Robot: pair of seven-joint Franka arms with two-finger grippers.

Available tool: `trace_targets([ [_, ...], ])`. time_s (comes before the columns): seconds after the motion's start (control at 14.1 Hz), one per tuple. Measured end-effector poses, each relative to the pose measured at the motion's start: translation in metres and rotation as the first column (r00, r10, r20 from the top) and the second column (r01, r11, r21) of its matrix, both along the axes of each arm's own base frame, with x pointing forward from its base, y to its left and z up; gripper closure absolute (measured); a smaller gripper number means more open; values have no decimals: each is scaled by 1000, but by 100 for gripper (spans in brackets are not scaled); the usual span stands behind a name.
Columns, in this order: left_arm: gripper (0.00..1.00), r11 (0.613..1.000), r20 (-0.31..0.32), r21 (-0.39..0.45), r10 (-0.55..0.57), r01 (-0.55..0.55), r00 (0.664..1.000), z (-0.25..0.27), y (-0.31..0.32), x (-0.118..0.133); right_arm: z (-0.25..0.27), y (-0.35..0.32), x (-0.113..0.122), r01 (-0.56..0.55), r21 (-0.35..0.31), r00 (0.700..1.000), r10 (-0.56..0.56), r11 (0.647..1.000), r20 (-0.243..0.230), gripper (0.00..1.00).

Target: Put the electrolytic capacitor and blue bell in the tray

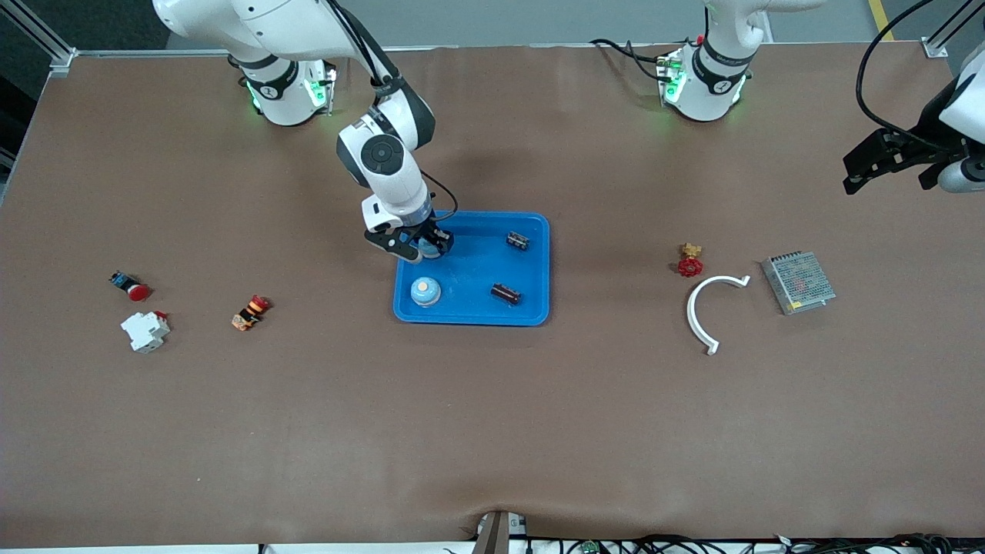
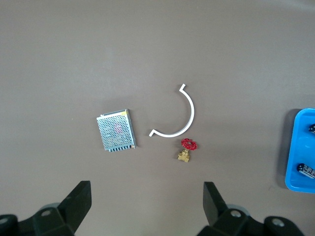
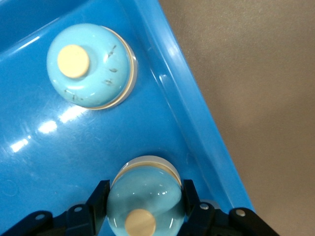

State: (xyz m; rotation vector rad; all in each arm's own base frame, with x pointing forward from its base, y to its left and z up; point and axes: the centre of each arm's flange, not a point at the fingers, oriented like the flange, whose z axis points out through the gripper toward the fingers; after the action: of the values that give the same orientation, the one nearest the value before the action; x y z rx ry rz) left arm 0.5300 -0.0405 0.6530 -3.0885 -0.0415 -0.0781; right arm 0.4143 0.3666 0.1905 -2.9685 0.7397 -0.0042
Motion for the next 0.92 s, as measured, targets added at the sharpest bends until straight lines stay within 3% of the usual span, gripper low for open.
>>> trace_targets([
  [0.21,0,1000,0,0,0,0,1000,0,0,0,-1,2,2,8,1,1000,-8,1000,0,35],
  [0.28,0,1000,0,0,0,0,1000,0,0,0,-1,2,2,11,2,1000,-11,1000,0,31],
  [0.5,0,1000,0,0,0,0,1000,0,0,0,0,3,4,13,5,1000,-13,1000,4,1],
  [0.64,0,1000,0,0,0,0,1000,0,0,0,3,6,6,12,4,1000,-12,1000,1,0],
  [0.92,0,1000,0,0,0,0,1000,0,0,0,36,20,20,-34,-73,993,25,997,-117,0],
])
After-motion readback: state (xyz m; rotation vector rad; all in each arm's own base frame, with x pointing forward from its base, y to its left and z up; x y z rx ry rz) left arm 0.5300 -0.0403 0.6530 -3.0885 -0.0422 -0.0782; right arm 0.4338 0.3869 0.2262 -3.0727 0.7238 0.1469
